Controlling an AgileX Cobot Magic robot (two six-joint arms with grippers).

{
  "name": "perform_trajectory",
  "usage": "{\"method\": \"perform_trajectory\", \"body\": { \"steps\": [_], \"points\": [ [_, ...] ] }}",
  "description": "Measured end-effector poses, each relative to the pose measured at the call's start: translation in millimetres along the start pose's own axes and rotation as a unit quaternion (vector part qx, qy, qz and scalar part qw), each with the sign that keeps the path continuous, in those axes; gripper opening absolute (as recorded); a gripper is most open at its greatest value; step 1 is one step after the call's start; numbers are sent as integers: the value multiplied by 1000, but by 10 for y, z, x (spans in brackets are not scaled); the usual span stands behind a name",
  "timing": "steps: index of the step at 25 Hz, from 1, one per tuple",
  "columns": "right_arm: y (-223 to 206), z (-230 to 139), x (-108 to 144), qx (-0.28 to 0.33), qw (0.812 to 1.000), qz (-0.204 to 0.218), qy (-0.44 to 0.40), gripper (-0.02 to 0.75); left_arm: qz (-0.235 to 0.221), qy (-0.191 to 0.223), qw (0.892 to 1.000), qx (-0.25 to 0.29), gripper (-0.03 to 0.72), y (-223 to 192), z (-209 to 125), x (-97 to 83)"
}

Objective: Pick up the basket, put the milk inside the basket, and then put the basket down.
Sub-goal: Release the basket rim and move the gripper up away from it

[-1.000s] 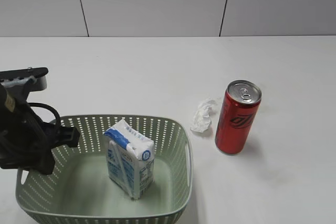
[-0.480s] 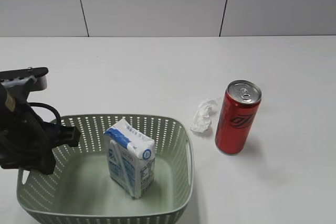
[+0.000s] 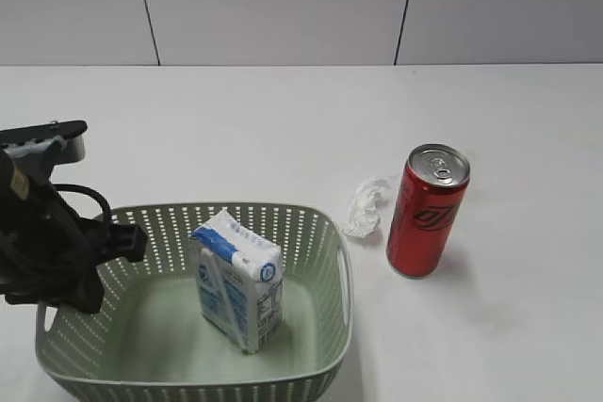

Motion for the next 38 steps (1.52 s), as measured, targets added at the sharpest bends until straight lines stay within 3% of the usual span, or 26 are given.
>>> {"method": "perform_trajectory", "body": {
  "steps": [6,15,18,25,38],
  "points": [
    [1,-2,17,1,1000,20,16,590,-12,5,1000,-18,6,1,49,-33],
    [0,-1,5,1,1000,18,8,590,-23,11,999,-34,6,138,204,-97],
    [-2,-4,5,2,1000,18,0,590,-17,2,998,-56,6,307,406,-102],
    [-4,-7,5,3,1000,18,-8,590,-2,25,996,-85,6,501,1048,9],
    [-4,-7,5,3,1000,18,-9,590,11,3,998,-59,6,-103,1989,-58]
  ]
}}
Point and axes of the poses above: a point on each arm's last joint axis where the gripper is mounted, y pointing back along that axis away from the gripper, x along the wrist's bending axis when the last joint is at zero, z = x × y, the point moved 5 cm from there along -y, pointing out along that axis toward the gripper, and after that the axes turned 8 degrees about -y, right-handed, at the moved point
